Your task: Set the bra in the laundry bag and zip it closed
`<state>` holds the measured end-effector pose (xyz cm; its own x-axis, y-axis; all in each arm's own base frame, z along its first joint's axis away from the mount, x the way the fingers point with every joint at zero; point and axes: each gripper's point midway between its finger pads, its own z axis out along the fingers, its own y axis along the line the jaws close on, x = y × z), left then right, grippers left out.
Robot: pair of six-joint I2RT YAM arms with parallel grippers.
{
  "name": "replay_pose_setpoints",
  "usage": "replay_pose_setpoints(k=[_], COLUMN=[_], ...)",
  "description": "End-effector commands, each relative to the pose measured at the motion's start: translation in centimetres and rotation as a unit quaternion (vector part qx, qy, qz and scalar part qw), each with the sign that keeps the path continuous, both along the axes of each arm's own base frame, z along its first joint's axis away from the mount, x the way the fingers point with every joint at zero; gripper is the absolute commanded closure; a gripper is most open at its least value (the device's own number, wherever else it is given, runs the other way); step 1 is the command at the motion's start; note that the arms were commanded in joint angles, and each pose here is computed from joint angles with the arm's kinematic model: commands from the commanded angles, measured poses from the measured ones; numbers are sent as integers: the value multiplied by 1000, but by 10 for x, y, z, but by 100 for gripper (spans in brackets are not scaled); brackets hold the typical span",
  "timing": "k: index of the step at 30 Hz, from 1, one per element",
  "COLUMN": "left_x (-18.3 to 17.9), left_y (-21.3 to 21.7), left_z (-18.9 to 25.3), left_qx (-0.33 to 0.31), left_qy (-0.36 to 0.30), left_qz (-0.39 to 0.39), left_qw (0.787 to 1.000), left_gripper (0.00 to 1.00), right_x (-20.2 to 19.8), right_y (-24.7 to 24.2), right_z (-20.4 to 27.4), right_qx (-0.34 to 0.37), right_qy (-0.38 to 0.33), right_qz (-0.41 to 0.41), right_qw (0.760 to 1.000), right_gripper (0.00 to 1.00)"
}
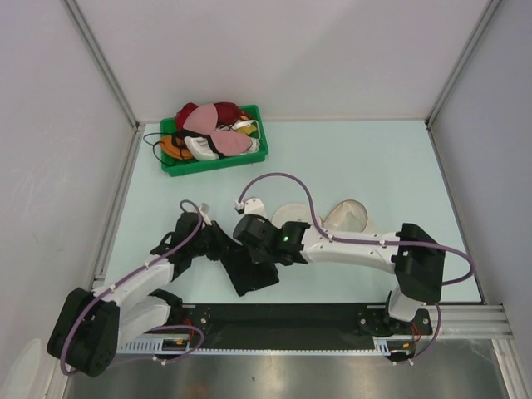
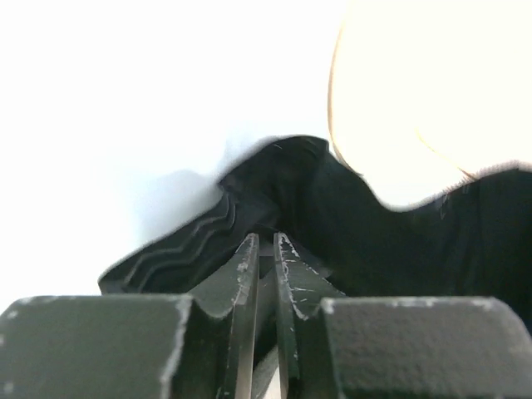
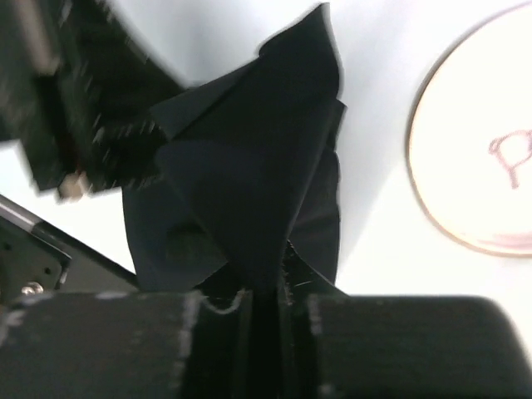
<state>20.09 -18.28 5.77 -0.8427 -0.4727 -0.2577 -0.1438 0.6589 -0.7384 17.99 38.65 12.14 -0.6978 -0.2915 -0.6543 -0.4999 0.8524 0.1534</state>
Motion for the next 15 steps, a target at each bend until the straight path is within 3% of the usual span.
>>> replay_pose_setpoints(k=[1,5,6,9,10,12,13,15], left_x=[18,19,19,22,14,16,10,10], left_y=[3,4,5,12,19,30,37,42], left_z=[-10,-19,-19,-10,-13,-1,1,19], left_qx=[20,32,37,52,71,93,109,107], left_qy=[-20,-16,-20,-35,-13,-27,-12,-29], left_qz=[20,18,18,28,30,52,59,74], left_qw=[999,999,999,998,997,994,992,991], left_gripper=[85,87,87,87,84,73,58,42], right_x=[-13,-29,-35,-44,-44,-44,-44,-44], right_y=[6,21,24,38,39,43,43,46], right_z=[-4,-19,-23,-28,-29,-25,-26,-21], right_qx=[-23,-11,-6,16,18,32,35,57], right_qy=[-11,20,32,57,61,67,70,86], right_qz=[-11,7,16,39,40,46,51,58], right_qw=[1000,1000,999,997,997,996,996,993], right_gripper=[84,75,64,47,44,39,37,33])
